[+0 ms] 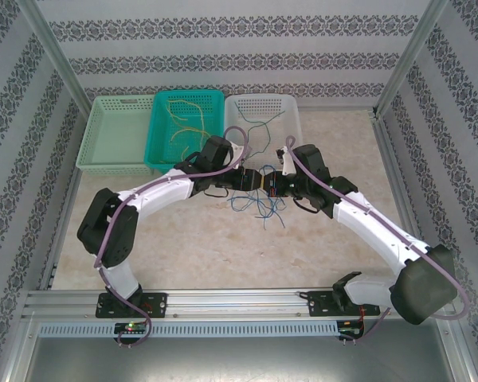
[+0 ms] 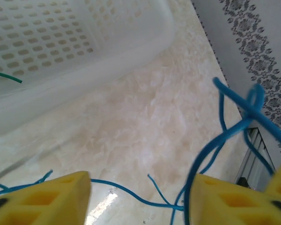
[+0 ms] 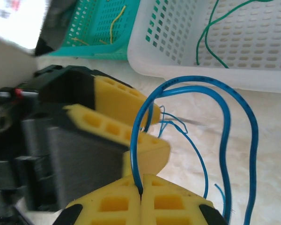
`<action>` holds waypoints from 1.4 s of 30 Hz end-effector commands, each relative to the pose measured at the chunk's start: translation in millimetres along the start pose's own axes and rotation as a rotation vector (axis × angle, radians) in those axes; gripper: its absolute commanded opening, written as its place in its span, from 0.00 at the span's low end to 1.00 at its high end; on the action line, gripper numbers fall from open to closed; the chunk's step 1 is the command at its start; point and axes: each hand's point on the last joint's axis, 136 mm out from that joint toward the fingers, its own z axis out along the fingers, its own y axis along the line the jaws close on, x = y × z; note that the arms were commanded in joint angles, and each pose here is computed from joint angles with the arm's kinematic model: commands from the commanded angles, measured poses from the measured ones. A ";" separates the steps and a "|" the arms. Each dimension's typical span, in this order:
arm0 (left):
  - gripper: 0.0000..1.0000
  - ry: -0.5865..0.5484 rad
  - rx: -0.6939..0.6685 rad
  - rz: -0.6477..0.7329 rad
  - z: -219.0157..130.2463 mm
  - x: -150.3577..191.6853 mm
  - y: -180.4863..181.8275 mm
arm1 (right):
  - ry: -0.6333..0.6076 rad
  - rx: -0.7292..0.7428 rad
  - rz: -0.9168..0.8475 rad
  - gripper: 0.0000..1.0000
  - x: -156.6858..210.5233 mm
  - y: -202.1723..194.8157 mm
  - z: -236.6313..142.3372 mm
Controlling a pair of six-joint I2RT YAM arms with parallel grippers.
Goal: Untangle the cables
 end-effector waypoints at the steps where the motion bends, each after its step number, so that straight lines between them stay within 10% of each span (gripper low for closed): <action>1: 0.45 -0.028 0.029 0.035 2.9 -13.1 -15.0 | -0.021 -0.070 -0.041 0.00 -0.4 16.9 -9.3; 10: 0.00 -0.150 -0.027 -0.019 -9.6 -24.3 -1.2 | -0.094 0.015 0.005 0.00 -5.8 -5.8 -23.1; 29: 0.00 -0.545 0.019 -0.248 -66.7 -48.1 24.0 | -0.524 0.216 0.808 0.00 49.1 -147.7 -52.1; 42: 0.00 -0.688 0.163 -0.291 -84.2 -61.2 10.7 | -0.398 0.282 1.044 0.12 107.9 -179.5 -29.6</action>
